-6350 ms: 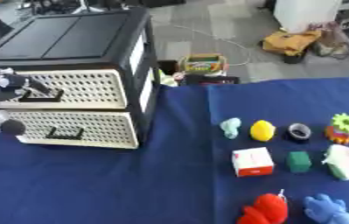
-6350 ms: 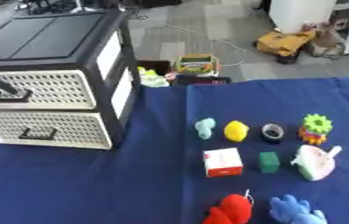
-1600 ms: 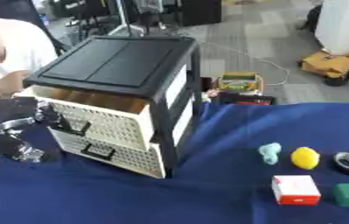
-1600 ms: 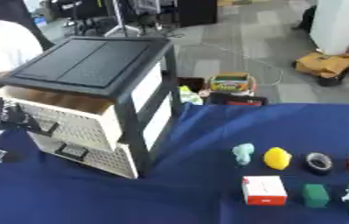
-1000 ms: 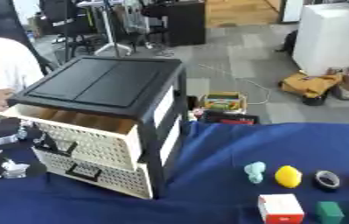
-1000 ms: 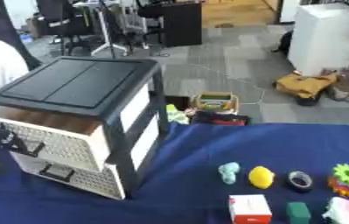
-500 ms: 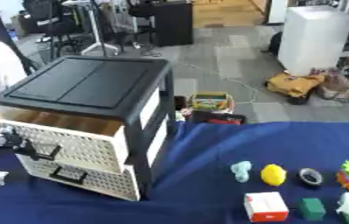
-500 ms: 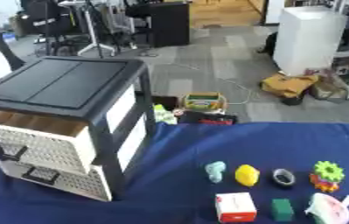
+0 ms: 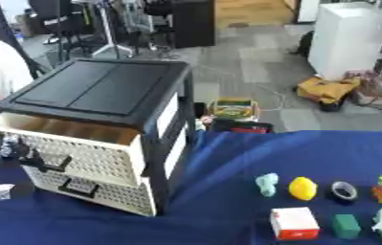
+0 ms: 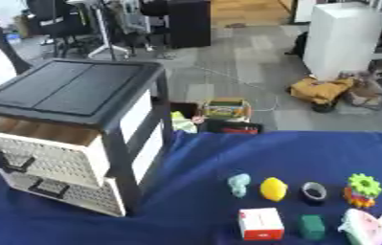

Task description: Pick up objects from table and place into drawer.

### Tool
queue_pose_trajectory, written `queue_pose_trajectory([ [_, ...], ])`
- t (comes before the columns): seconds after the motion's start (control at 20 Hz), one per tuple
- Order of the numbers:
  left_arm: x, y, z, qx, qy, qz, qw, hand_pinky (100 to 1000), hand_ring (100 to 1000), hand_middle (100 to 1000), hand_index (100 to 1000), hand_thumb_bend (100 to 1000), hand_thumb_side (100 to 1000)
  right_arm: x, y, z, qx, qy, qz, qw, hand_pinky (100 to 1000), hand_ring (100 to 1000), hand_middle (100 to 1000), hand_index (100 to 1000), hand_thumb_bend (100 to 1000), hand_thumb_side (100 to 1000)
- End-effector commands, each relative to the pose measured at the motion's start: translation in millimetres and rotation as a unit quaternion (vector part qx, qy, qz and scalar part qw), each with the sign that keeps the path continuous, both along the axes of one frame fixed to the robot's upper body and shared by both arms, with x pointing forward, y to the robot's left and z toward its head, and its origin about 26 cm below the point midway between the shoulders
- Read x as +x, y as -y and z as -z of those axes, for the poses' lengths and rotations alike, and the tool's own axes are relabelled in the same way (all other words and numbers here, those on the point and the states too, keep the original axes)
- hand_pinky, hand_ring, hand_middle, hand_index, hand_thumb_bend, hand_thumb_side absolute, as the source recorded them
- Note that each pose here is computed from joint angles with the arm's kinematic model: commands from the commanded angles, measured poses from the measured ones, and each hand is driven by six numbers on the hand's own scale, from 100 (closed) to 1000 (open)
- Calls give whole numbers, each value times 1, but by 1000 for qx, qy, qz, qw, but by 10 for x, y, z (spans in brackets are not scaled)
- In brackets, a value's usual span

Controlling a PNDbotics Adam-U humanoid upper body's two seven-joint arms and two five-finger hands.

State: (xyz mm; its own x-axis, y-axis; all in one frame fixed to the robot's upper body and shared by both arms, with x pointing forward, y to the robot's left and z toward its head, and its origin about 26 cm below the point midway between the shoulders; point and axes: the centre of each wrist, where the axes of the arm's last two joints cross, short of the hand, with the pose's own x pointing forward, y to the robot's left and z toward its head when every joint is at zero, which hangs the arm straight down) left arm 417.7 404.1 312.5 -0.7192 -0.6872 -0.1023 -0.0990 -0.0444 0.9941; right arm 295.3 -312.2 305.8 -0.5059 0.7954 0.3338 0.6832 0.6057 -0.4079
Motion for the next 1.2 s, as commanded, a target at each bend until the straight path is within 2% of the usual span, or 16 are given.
queue_pose_trajectory([
  [0.05,-95,-46,-249,121,-6,73,990,100,100,100,694,466,1000,-34,6,-75,-6,11,0,1000,747,654,518,757,100,837],
  [0.7,-199,-82,-267,117,14,77,990,100,100,100,659,442,1000,-32,5,-61,-4,9,-1,1000,748,655,517,757,100,838],
  [1.2,-221,-87,-233,128,10,75,989,100,100,100,630,442,1000,-31,9,-47,0,8,-1,1000,748,655,517,757,100,838],
])
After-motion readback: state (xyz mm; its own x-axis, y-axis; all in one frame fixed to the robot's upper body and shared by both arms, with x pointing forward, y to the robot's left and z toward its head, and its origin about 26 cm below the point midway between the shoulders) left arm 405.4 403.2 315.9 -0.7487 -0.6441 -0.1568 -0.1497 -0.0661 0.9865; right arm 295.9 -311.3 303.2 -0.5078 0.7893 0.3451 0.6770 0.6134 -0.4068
